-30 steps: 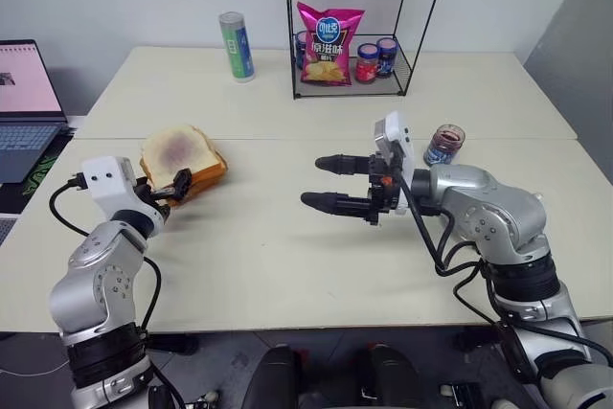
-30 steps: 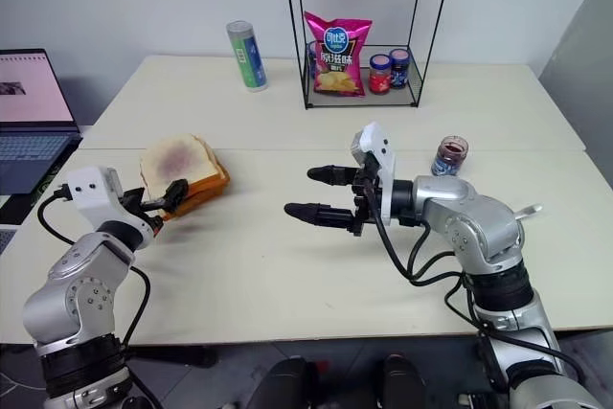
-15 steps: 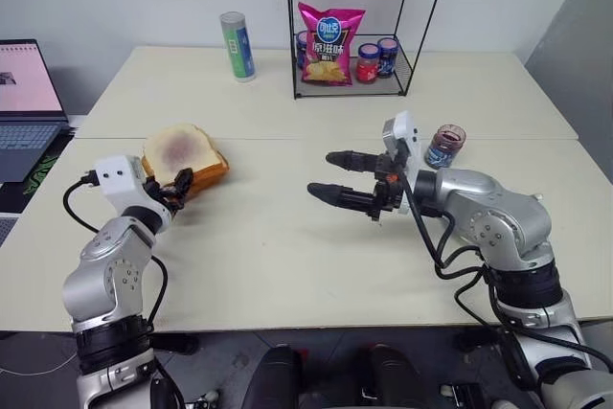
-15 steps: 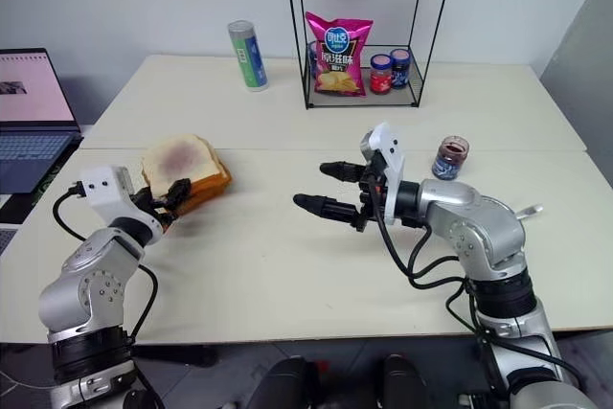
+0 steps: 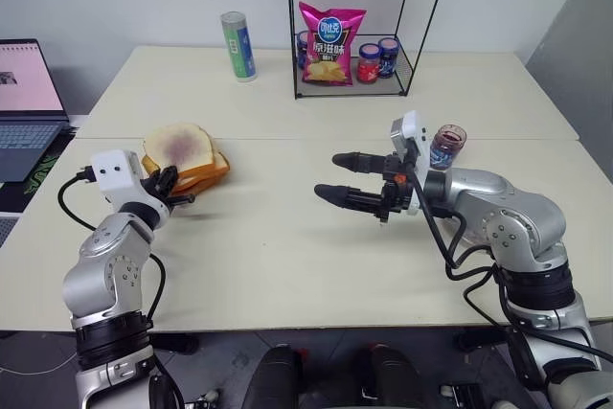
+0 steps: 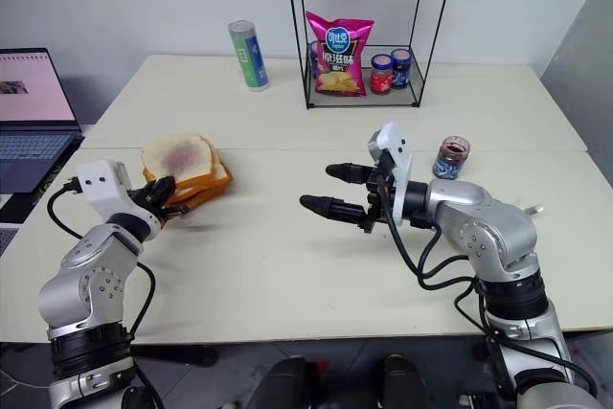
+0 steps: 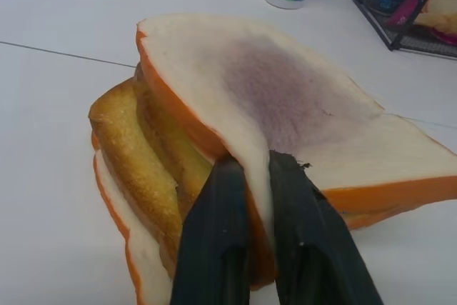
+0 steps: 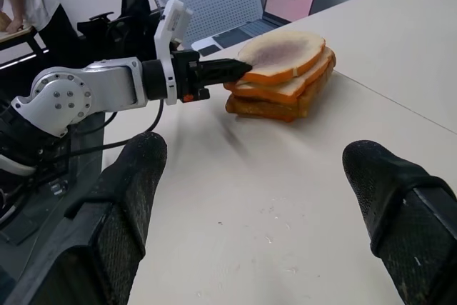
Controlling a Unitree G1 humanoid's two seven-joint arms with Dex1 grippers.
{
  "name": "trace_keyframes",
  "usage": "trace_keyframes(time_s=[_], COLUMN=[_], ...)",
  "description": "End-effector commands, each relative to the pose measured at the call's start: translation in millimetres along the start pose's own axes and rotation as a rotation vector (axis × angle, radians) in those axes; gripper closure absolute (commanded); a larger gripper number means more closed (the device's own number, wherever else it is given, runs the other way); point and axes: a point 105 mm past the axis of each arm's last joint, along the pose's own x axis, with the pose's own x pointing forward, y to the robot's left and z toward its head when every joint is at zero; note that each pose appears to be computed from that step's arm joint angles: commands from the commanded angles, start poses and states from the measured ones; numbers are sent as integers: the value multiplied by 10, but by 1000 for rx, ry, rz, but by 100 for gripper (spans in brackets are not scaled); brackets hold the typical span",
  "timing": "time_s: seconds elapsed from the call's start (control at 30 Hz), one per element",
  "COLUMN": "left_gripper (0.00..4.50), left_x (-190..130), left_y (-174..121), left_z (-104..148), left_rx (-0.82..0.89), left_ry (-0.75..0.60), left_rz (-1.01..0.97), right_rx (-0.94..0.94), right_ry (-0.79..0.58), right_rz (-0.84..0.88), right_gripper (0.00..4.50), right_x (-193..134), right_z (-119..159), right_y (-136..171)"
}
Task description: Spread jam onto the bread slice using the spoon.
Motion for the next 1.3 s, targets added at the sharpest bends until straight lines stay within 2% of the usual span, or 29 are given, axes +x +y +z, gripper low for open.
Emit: trace_keyframes(time_s=[0.03, 0.17, 0.3, 0.5, 0.67, 1.07, 1.2, 1.3], left_gripper=[448, 448, 448, 448, 448, 448, 448, 448], left_x=[-33, -76, -119, -131, -121, -146, -117, -136], left_y=[-13, -111, -363, -558, -434, -23, 97, 183], left_z=[183, 340, 594, 715, 723, 406, 6, -83], left_rx=[85, 158, 251, 278, 218, 58, -40, -79], left_ry=[-79, -163, -270, -310, -300, -200, -20, 18], left_rz=[18, -8, -73, -107, -36, 159, 177, 204], right_rx=[-34, -28, -25, -23, -26, -27, -31, -32], right_ry=[-23, -15, -14, -9, -3, 13, 14, 20], right_rz=[11, -1, 5, 1, 6, 8, 8, 8], right_gripper=[15, 15, 15, 15, 15, 15, 15, 15], right_x=[-31, -39, -25, -41, -41, -58, -51, -56], right_z=[111, 90, 91, 95, 103, 81, 86, 79], right_y=[52, 22, 43, 29, 37, 79, 78, 83])
